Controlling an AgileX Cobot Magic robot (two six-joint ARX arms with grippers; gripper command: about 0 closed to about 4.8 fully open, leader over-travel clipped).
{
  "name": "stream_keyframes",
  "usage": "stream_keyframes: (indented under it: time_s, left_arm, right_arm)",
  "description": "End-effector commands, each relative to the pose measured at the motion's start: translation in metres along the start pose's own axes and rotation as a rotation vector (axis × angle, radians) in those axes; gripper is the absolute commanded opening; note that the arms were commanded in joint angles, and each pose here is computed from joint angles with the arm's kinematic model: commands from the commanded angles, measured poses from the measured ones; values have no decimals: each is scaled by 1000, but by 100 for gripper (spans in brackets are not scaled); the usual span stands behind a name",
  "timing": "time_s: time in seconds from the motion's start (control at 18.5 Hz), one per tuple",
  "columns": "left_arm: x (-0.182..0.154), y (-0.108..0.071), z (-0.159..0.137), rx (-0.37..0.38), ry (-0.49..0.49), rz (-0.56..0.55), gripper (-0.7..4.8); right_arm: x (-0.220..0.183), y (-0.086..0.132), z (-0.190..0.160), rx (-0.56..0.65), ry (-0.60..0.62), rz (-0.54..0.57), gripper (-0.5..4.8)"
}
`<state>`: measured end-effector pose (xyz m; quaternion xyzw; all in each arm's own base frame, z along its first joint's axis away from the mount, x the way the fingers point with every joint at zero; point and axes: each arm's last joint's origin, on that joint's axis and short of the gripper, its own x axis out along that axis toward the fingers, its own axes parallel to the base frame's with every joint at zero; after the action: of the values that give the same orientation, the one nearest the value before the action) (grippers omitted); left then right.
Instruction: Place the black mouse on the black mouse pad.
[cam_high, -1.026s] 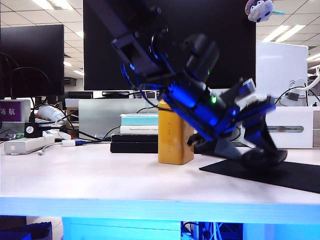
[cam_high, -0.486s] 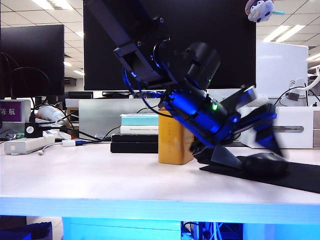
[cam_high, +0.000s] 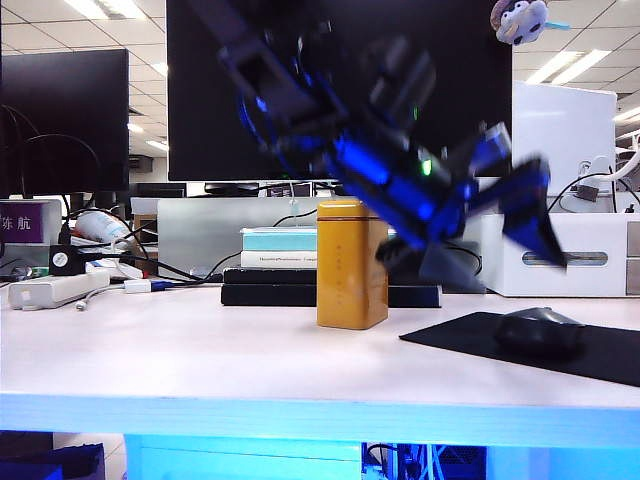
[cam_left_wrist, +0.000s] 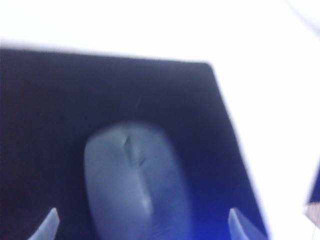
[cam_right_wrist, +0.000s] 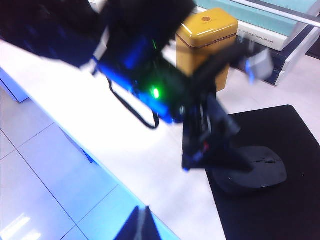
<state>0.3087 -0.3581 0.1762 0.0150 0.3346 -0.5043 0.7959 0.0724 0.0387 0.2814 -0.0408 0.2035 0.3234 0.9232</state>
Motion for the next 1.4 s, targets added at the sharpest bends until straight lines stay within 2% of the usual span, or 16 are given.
stream_keyframes:
  time_s: [0.05, 0.32, 0.38, 0.54, 0.65, 0.81, 0.86, 0.92, 0.97, 1.03, 1.08, 1.24, 1.4]
  left_arm:
    - [-25, -13, 24, 32, -73, 2, 479]
    - [-141, -42, 75, 209, -169, 293, 479]
    - [-165, -48, 81, 229, -195, 363, 479]
    - [-225, -55, 90, 217, -265, 483, 479]
    - [-252, -58, 89, 210, -280, 525, 369]
    - [-283, -63, 83, 217, -292, 624, 318]
    - [-292, -63, 80, 212, -307, 638, 250]
    - [-301, -64, 75, 207, -321, 644, 149]
    - [-307, -67, 70, 204, -334, 647, 71]
    - [-314, -69, 64, 202, -355, 655, 9]
    - [-319, -70, 58, 201, -366, 666, -6]
    - [-330, -71, 38, 186, -361, 697, -6]
    - [-343, -73, 1, 134, -409, 738, -6]
  right_arm:
    - [-1, 0, 2, -3, -15, 4, -6]
    - [-1, 0, 5, -12, -46, 2, -6]
    - [-1, 0, 7, -18, -69, 0, -6]
    - [-2, 0, 16, -49, -155, -10, -6]
    - [-3, 0, 20, -60, -196, -11, -6]
    - [-3, -1, 23, -76, -225, -26, -6]
    - [-4, -1, 23, -83, -228, -27, -6]
    - [-4, -1, 23, -83, -228, -27, -6]
    - [-3, -1, 23, -82, -225, -27, -6]
    - [-3, -1, 23, -82, -224, -27, -6]
    - [-3, -1, 23, -82, -224, -27, -6]
    - [-2, -1, 23, -80, -219, -30, -6]
    - [-1, -2, 23, -78, -214, -37, -6]
